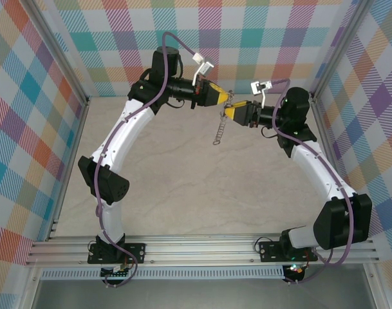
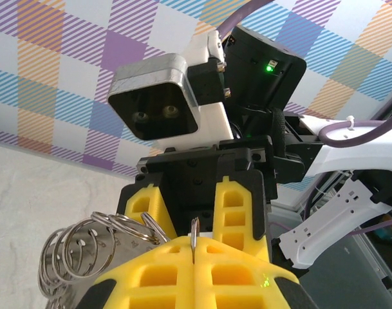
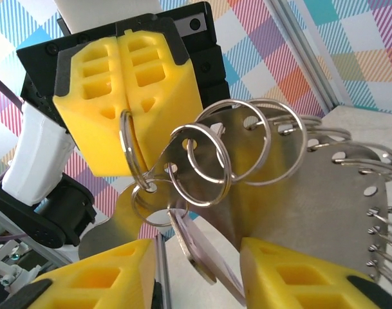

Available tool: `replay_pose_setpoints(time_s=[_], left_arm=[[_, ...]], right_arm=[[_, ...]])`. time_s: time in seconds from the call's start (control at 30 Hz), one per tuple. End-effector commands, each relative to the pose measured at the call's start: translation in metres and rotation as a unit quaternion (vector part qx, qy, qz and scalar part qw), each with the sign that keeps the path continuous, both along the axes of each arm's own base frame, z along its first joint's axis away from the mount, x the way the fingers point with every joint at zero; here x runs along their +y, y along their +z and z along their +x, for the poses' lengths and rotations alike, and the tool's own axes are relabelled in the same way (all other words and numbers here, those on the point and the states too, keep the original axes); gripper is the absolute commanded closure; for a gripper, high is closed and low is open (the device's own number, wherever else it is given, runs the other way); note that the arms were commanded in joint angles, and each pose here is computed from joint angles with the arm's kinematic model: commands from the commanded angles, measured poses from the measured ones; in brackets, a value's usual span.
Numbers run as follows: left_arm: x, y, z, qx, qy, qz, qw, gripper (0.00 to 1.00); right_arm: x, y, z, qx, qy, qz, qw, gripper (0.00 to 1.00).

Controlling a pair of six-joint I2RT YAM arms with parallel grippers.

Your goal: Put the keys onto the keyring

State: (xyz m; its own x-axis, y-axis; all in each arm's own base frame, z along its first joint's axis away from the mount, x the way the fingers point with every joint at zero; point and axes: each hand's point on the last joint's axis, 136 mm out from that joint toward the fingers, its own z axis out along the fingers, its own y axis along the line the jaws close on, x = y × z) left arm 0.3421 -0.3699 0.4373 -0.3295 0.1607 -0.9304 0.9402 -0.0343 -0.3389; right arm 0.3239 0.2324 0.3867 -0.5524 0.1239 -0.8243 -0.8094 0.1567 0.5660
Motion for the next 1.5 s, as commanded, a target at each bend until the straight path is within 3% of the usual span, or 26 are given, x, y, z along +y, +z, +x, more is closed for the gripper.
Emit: replay_pose_setpoints(time_s=[0.0,0.1,0.33,1.03,1.47], left_arm=[[0.005,0.04,-0.023,-0.051,-0.02,-0.035,0.998,1.0],[0.005,0.04,-0.023,-0.051,-0.02,-0.035,0.998,1.0],[0.005,0.038,-0.019,-0.049,-0.008,-0.031,0.998,1.0],[0.017,0.025,0.012,-0.084,0.129,0.004,0.988,1.0],[0.021,0.018,0.014,-0.088,0.149,0.021,0.985,1.0]], right_arm=[[0.006,0.011,-0.005,-0.025,0.019,0.008,0.999,0.64],[0.007,0.011,-0.003,-0.026,0.018,0.011,0.999,0.7],[0.006,0.01,-0.002,-0.016,0.011,0.012,1.0,1.0],[-0.004,-0.004,-0.012,0.053,-0.024,-0.054,0.997,1.0],[-0.005,0.006,-0.012,0.059,-0.029,-0.08,0.995,1.0]])
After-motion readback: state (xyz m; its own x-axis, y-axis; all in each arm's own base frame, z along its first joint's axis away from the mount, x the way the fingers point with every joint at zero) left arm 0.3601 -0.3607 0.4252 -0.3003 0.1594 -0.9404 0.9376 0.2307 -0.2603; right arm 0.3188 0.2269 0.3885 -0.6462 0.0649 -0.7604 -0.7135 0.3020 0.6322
